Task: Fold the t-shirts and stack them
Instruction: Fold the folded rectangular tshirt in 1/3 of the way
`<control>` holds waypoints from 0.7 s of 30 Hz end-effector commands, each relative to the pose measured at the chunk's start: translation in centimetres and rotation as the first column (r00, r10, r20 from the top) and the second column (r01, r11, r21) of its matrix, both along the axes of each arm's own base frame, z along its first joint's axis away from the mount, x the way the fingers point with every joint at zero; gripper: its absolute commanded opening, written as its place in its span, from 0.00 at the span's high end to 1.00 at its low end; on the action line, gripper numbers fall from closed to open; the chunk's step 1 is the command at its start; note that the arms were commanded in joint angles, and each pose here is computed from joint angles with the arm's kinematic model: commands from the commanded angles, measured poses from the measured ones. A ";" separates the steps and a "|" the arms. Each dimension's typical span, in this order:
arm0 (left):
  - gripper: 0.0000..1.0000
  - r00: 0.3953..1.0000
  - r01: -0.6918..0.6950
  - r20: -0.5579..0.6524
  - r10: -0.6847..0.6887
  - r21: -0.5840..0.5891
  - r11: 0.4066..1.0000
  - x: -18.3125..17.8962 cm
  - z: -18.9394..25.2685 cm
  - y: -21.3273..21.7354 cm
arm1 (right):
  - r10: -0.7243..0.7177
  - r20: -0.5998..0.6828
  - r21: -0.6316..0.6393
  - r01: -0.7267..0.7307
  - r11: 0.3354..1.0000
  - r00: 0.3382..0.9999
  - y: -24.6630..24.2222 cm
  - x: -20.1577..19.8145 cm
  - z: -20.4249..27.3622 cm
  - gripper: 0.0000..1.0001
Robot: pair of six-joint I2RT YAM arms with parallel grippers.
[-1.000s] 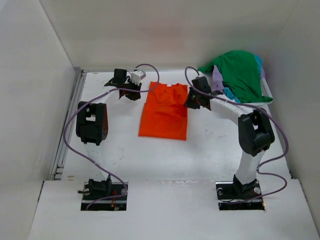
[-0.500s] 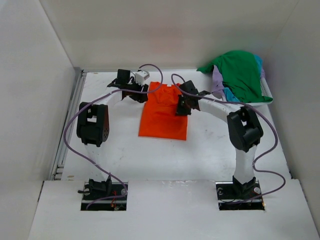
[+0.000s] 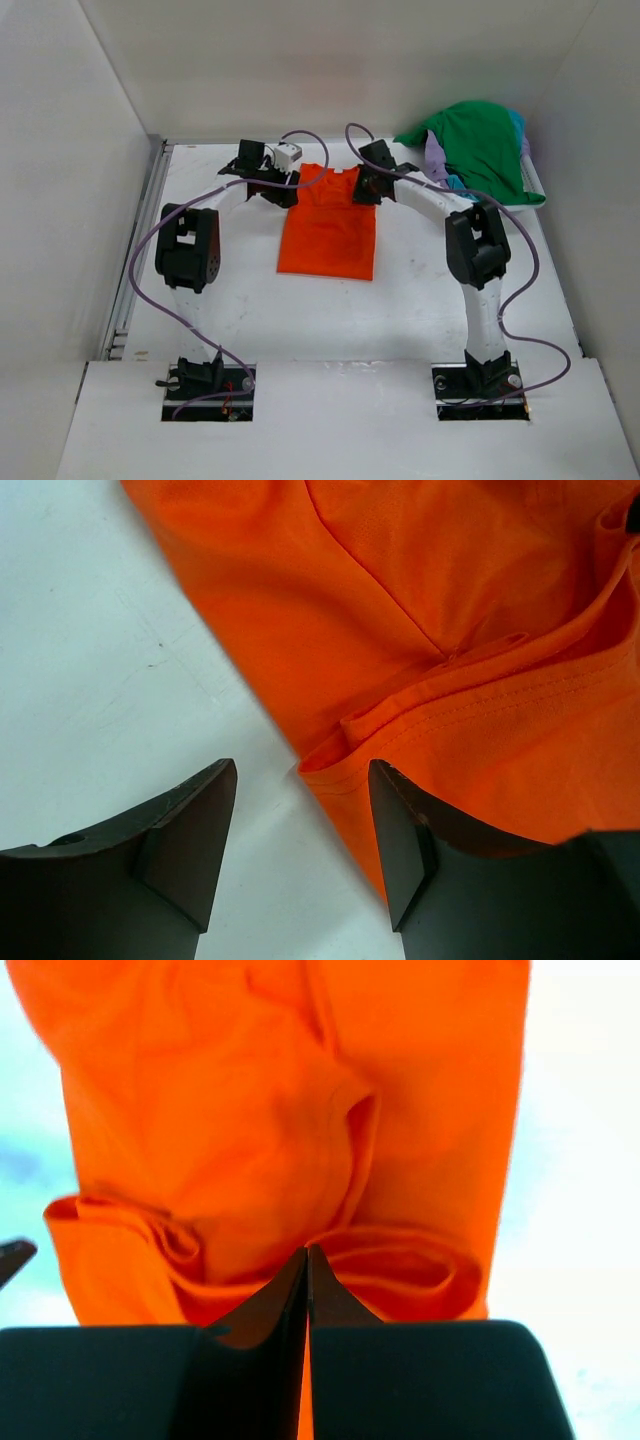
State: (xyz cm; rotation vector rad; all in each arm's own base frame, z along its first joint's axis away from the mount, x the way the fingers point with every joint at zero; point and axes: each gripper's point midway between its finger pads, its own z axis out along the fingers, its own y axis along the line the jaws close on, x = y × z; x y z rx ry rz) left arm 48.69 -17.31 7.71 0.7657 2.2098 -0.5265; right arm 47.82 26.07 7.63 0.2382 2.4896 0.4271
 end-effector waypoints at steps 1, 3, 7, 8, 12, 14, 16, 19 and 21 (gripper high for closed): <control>0.46 0.999 -0.014 0.040 0.015 -0.011 1.000 1.1 1.4 -0.7 | -0.019 0.029 -0.034 0.020 0.999 0.999 -1.1 1.6 -0.1 0.95; 0.45 0.999 -0.020 0.040 0.020 -0.005 1.000 1.1 1.3 -0.5 | -0.017 0.047 -0.034 0.019 0.999 0.999 -1.4 1.5 0.7 0.94; 0.44 0.999 -0.016 0.036 0.016 -0.001 1.000 1.0 1.1 -0.6 | -0.036 0.107 -0.036 0.040 0.999 0.994 -2.8 0.7 3.4 0.90; 0.44 0.999 -0.012 0.032 0.012 0.001 1.000 0.9 1.0 -0.8 | -0.049 0.123 -0.036 0.053 0.998 0.991 -3.3 0.3 4.1 0.90; 0.47 1.000 0.001 0.007 -0.001 0.025 1.000 0.5 -0.2 -0.9 | -0.078 0.150 -0.029 0.083 0.996 0.986 -5.0 -1.8 5.6 0.87; 0.50 1.000 0.007 -0.006 -0.007 0.037 0.999 0.3 -1.0 -0.9 | -0.080 0.134 -0.028 0.084 0.996 0.988 -5.3 -3.2 5.2 0.84; 0.51 1.000 0.006 -0.011 -0.006 0.052 0.999 0.4 -1.6 -0.7 | -0.086 0.112 -0.030 0.090 0.996 0.990 -5.7 -4.3 4.5 0.82; 0.56 1.000 0.004 -0.017 -0.003 0.066 0.998 0.4 -2.3 -0.5 | -0.098 0.079 -0.023 0.100 0.995 0.992 -6.0 -6.0 3.1 0.76; 0.65 1.000 0.005 -0.019 -0.004 0.065 0.998 0.4 -2.3 -0.6 | -0.107 0.066 -0.004 0.108 0.994 0.992 -5.9 -7.0 2.6 0.73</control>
